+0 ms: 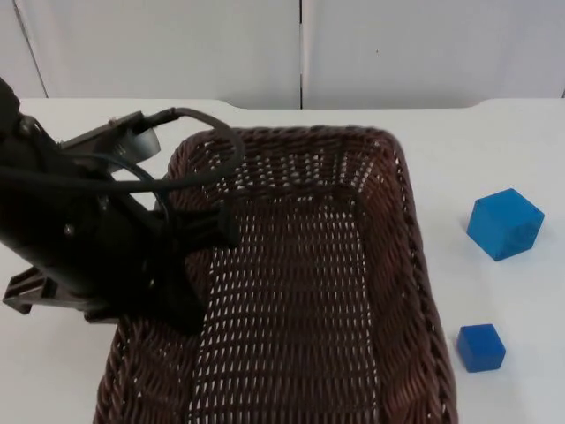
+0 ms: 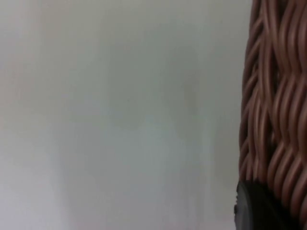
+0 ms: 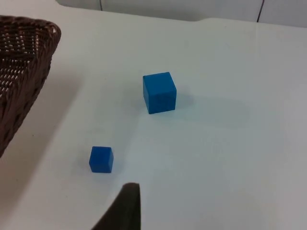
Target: Pick up the basket with the left hand and place the largest block into the basket with the right hand.
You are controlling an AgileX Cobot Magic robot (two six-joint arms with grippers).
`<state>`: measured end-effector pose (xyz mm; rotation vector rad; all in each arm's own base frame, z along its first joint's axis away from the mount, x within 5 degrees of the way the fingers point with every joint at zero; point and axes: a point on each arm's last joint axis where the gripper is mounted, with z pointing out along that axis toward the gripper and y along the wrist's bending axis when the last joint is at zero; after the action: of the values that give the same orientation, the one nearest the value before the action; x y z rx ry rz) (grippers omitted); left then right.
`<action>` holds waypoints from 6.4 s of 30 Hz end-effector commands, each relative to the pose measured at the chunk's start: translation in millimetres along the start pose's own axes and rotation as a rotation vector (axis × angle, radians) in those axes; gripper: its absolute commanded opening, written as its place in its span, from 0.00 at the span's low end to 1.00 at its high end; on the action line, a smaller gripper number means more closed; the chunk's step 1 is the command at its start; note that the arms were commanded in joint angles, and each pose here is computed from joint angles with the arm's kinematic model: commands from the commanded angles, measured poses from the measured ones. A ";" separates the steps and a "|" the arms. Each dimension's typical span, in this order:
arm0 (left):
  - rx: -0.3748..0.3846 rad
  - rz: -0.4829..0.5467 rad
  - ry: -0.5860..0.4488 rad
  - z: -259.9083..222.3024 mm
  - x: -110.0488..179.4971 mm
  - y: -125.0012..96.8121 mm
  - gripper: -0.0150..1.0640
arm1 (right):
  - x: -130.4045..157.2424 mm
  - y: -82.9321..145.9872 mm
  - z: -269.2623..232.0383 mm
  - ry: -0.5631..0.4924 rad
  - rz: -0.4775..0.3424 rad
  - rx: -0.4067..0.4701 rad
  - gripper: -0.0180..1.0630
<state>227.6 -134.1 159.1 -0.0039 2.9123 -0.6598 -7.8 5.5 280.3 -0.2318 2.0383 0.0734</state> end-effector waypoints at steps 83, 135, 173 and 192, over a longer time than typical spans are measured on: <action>-0.015 0.010 -0.020 0.8 -1.7 0.0 0.01 | -99.2 28.7 387.4 0.625 -0.200 -0.108 0.99; -0.008 -0.003 -0.026 0.8 -2.2 -0.6 0.01 | -126.9 26.4 359.7 0.557 -0.177 -0.104 0.02; -0.007 -0.003 -0.020 0.8 -1.7 -0.7 0.01 | -159.6 96.0 292.5 0.468 -0.263 -0.303 0.02; -0.001 -0.012 -0.013 0.8 -1.0 -1.2 0.01 | -154.7 194.7 253.6 0.287 -0.424 -0.546 0.02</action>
<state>229.1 -132.6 156.8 0.0146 2.9085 -0.6242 246.5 254.4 283.3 -1.0682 2.2077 0.3349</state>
